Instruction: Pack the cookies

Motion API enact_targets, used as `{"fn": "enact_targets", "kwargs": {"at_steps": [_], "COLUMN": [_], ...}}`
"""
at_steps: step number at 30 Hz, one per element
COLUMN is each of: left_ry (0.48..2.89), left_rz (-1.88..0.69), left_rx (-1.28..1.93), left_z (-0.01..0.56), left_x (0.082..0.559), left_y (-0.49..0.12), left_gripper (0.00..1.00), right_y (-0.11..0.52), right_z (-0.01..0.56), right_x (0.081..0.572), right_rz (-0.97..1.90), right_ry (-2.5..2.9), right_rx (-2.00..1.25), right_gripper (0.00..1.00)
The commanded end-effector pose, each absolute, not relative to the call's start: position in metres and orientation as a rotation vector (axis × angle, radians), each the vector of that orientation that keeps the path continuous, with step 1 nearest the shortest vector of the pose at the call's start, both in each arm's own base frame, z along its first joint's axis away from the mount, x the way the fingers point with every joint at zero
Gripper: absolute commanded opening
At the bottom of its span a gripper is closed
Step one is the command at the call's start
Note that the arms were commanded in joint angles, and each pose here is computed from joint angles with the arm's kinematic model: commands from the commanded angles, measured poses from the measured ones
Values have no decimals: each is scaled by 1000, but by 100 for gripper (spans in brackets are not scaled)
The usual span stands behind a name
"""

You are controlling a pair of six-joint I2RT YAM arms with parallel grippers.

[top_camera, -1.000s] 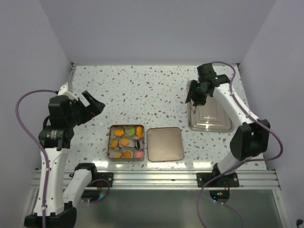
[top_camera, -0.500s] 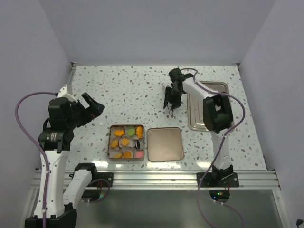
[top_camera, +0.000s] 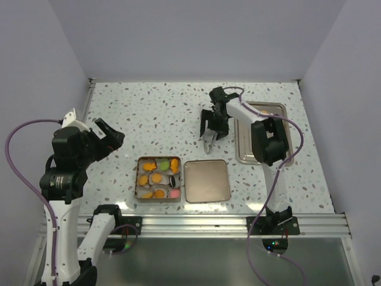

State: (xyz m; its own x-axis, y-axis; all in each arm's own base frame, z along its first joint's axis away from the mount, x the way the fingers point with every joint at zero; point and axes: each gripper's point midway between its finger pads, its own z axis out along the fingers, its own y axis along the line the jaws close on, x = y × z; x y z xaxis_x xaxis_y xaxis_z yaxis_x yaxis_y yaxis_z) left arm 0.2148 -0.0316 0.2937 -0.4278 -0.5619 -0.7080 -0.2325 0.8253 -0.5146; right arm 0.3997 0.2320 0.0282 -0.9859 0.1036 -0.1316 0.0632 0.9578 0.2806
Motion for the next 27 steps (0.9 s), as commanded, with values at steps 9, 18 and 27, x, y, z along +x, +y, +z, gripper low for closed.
{"fn": "enact_targets", "kwargs": {"at_steps": [9, 18, 27], "left_ry": [1986, 2000, 2033], "left_rz": [-409, -446, -470], "left_rx": [-523, -483, -432], "left_z": [312, 306, 302], "left_x": [207, 198, 191], "left_y": [-32, -39, -46], "left_gripper": [100, 100, 100], "right_y": [186, 142, 143], "right_z": [116, 121, 73], "right_x": [365, 269, 232], "right_rz": [277, 262, 291], "right_ry": [2793, 2799, 2901], "right_rx": [36, 76, 120], "right_gripper": [83, 71, 60]}}
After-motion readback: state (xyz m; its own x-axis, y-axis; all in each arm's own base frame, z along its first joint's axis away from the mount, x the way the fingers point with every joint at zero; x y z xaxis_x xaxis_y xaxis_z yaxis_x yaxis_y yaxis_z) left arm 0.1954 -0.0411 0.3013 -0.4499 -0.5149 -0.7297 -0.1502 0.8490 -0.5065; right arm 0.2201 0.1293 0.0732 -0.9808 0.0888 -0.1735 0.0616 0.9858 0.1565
